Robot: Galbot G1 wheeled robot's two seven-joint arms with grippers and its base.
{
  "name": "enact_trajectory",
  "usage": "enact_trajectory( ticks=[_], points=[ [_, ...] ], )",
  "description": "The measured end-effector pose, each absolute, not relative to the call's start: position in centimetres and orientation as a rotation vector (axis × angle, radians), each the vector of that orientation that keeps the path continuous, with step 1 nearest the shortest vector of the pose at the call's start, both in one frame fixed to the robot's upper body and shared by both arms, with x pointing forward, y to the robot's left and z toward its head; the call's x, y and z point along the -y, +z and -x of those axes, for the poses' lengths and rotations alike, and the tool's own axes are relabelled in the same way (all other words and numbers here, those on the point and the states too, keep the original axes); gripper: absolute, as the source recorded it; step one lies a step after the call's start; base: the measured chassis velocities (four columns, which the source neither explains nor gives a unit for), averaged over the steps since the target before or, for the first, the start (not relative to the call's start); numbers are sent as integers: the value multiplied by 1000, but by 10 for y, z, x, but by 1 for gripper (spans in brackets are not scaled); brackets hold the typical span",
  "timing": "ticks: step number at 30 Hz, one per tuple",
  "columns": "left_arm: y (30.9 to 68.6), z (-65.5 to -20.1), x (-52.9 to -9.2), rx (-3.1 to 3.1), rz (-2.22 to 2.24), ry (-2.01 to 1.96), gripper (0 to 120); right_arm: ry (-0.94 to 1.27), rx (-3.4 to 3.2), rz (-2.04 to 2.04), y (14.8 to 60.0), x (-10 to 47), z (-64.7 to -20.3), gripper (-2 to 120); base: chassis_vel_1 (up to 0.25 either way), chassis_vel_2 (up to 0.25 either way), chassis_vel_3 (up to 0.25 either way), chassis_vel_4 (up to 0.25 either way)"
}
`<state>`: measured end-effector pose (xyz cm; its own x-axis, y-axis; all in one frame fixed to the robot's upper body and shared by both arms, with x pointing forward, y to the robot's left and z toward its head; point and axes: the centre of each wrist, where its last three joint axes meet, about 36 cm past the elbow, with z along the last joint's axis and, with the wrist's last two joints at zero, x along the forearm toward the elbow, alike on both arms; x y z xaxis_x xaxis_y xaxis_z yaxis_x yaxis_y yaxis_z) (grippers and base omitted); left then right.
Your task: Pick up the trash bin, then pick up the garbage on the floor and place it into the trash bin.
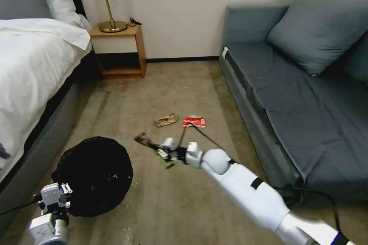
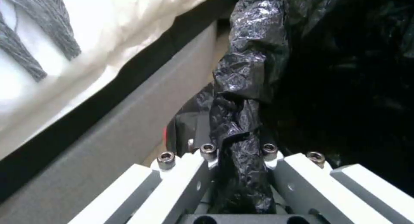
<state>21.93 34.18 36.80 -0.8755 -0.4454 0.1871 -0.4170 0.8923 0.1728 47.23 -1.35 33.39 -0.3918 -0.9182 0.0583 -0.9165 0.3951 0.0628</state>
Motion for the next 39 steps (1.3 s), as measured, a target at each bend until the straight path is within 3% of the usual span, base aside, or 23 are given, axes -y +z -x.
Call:
enact_trajectory(
  ticks=[10, 17, 21, 28, 39],
  points=[
    [364, -225, -339, 2838, -699, -153, 3, -245, 2549, -1683, 346, -93, -437, 0, 0, 0, 0, 0],
    [379, -226, -345, 2873, -731, -83, 3, -184, 2527, -1641, 323, -94, -430, 0, 0, 0, 0, 0],
    [382, -228, -349, 2876, -733, -72, 3, -33, 2535, -1567, 299, -92, -426, 0, 0, 0, 0, 0],
    [381, -225, -347, 2866, -728, -70, 3, 13, 2541, -1553, 295, -90, -432, 0, 0, 0, 0, 0],
    [367, -226, -341, 2834, -710, -75, 3, 12, 2554, -1604, 311, -95, -435, 39, 0, 0, 0, 0]
  ],
)
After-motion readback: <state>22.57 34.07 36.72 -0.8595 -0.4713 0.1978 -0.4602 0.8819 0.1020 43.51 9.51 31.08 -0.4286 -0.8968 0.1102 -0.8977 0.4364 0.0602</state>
